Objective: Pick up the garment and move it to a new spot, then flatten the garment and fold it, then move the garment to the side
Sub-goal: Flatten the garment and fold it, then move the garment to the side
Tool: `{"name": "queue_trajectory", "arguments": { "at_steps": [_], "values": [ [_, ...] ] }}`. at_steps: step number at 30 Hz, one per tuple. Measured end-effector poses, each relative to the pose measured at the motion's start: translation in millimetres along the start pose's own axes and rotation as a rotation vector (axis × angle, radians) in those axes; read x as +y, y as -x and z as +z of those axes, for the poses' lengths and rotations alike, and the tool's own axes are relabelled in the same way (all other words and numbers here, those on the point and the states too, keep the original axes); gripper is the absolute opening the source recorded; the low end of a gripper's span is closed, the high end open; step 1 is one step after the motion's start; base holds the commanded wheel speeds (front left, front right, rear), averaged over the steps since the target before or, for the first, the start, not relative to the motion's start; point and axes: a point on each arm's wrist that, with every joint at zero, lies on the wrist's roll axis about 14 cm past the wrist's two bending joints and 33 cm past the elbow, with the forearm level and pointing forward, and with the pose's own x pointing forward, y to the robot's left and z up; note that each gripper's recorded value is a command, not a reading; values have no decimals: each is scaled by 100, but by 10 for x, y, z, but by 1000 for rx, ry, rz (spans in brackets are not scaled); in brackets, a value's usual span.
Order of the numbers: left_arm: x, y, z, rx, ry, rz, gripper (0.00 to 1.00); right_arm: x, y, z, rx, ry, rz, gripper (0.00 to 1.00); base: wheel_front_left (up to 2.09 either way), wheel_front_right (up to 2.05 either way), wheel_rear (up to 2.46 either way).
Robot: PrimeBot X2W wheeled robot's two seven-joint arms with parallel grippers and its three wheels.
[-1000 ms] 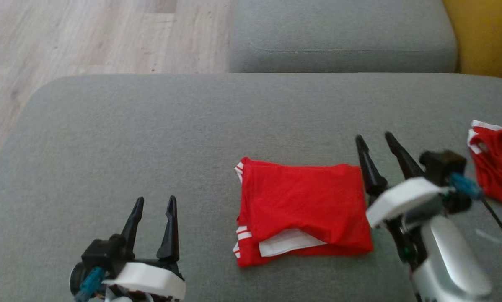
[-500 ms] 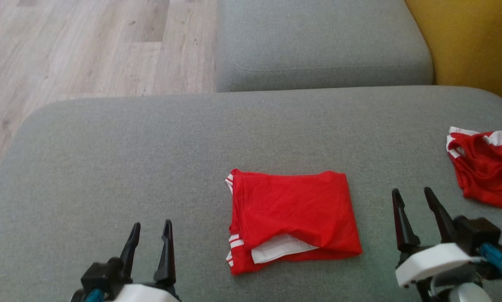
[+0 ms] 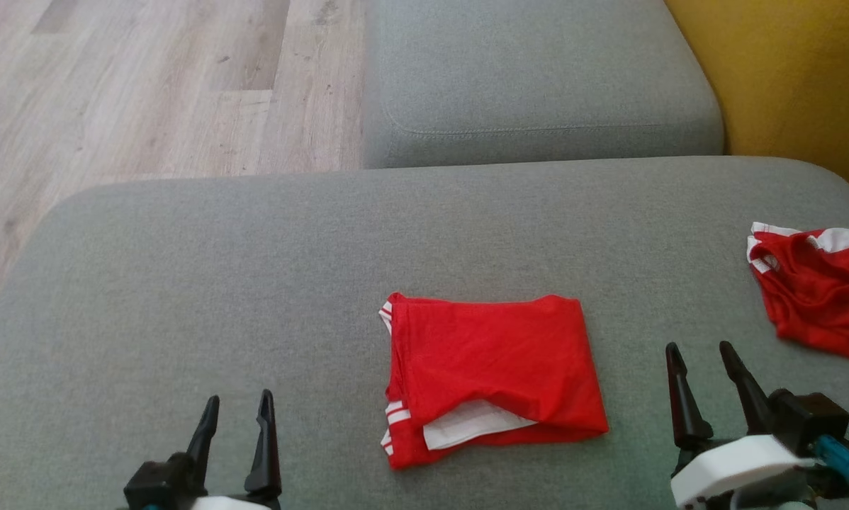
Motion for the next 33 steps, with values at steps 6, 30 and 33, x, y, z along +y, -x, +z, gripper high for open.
{"name": "queue_trajectory", "arguments": {
  "at_steps": [6,30,33],
  "values": [
    [27,-6,3,-1,-7,7,100,2,1,-22,7,-1,0,100,0,0,0],
    [159,32,-37,10,-5,45,100,113,-605,46,162,56,42,100,0,0,0],
    [202,46,-35,9,-2,62,100,152,-716,-146,273,59,52,100,0,0,0]
  ]
}}
